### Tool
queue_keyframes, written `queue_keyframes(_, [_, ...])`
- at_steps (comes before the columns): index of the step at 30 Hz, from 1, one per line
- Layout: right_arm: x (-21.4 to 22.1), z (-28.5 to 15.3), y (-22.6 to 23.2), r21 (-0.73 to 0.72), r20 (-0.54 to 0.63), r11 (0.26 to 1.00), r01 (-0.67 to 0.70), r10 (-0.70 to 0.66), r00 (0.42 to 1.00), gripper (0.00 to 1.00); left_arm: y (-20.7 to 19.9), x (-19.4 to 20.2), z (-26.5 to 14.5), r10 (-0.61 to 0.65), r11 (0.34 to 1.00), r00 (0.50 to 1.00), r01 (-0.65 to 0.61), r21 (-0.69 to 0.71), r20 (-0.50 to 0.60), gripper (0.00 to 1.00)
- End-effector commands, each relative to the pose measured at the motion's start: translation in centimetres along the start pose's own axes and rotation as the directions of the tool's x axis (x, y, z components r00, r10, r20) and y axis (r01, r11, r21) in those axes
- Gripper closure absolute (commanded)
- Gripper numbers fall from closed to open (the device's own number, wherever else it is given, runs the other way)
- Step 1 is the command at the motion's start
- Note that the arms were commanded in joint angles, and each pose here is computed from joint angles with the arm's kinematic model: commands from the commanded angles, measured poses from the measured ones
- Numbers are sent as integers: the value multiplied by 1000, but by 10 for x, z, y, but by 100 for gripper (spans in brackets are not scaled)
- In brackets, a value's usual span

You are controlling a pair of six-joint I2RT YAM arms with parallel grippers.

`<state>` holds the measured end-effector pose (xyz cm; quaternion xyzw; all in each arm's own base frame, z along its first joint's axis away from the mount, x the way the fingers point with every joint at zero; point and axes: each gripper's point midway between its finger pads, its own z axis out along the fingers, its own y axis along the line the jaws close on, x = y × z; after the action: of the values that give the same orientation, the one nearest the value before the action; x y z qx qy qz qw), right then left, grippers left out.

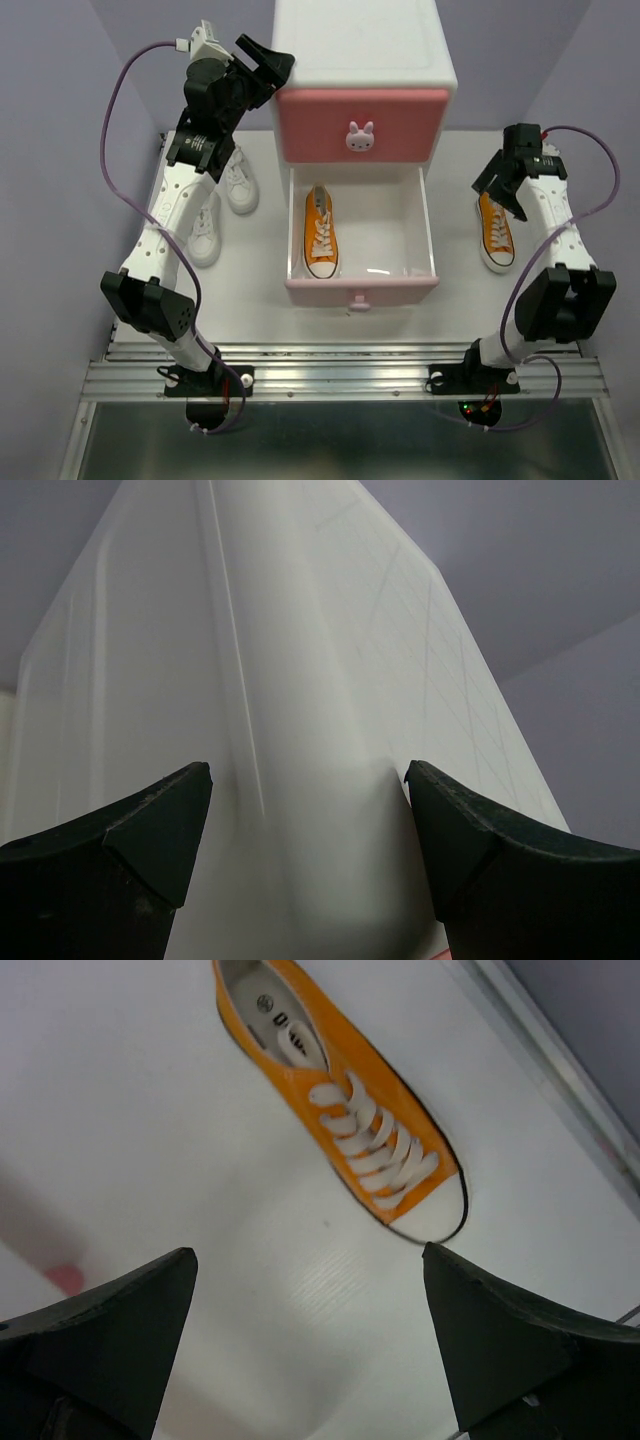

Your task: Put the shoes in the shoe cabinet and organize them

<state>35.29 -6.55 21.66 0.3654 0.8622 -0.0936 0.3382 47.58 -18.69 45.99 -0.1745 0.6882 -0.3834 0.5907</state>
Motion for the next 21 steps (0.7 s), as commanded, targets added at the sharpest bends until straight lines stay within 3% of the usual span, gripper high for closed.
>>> queue_keyframes(1, [-40, 34, 4, 1, 35, 982, 187, -187, 982, 0, 164, 127, -31, 21, 878, 890, -234, -418, -455, 12])
queue_keyframes(7, [-32, 101, 12, -42, -88, 894, 446, -448, 889, 0, 164, 127, -34, 23, 878, 891, -235, -418, -454, 12])
queue_keyframes(13, [-38, 130, -9, -17, -138, 894, 447, -445, 885, 0, 167, 129, -33, 26, 878, 890, -239, -416, -455, 12])
queue_keyframes(18, [4, 145, -11, -114, -223, 891, 440, -454, 862, 0, 168, 129, -33, 30, 876, 890, -243, -417, -454, 12])
queue_keyframes(21, [23, 154, -11, -140, -277, 893, 427, -449, 849, 10, 171, 131, -34, 31, 873, 888, -248, -420, -460, 12])
